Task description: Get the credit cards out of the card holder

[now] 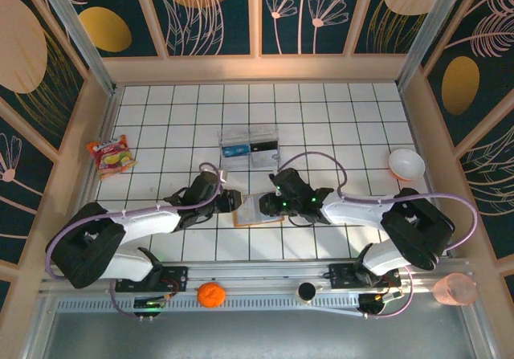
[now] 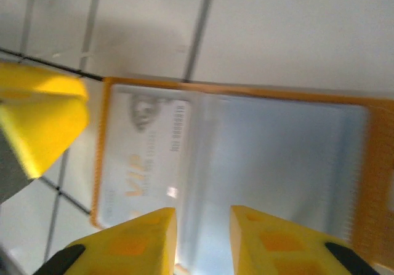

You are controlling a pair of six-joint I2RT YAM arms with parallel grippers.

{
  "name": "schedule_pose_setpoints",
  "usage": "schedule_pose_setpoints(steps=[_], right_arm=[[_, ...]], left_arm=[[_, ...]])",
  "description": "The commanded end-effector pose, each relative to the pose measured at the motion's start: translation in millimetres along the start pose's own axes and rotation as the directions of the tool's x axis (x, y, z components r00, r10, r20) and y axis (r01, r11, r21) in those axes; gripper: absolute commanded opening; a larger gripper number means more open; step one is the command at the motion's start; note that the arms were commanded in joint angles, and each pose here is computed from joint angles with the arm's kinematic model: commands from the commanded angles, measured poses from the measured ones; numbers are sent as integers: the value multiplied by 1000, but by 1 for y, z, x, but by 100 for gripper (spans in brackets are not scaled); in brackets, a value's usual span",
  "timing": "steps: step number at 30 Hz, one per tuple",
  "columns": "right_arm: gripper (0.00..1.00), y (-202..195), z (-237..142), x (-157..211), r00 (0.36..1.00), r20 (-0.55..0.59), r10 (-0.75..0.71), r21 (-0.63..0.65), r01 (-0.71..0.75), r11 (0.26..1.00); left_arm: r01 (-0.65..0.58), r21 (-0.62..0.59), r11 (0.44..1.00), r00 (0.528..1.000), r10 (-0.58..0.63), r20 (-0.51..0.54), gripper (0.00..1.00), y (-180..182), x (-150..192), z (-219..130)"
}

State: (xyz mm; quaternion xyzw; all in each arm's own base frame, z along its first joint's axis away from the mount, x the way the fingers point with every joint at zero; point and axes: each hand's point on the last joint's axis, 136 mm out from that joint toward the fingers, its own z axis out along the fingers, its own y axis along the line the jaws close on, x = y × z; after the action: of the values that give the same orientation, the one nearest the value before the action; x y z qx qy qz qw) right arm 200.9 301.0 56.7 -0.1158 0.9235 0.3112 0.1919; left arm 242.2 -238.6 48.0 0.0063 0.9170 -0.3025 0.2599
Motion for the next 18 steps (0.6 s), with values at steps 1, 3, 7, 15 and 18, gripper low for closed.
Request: schedule_pose_setpoints(steps=[1,3,7,15,18], right_arm=[[31,43,-2,-15,998,-17,-57,-178,53,983],[32,45,4,-16,998,-34,-54,-195,47,980],[34,47,12,-18,998,-49,-50,-209,39,977],[34,37,30,-8,994,-113,5,-179,-25,983],[34,33,33,-10,994,-109,14,-164,-31,986]], left_arm=[[-21,31,999,1000,20,7,39,-10,-7,-3],[-5,-7,1000,1000,4,-28,35,1,3,0],[3,-40,999,1000,-3,-12,42,12,7,-6],[13,26,1000,999,-12,-53,39,5,17,2],[10,23,1000,999,-9,-51,39,6,18,2]])
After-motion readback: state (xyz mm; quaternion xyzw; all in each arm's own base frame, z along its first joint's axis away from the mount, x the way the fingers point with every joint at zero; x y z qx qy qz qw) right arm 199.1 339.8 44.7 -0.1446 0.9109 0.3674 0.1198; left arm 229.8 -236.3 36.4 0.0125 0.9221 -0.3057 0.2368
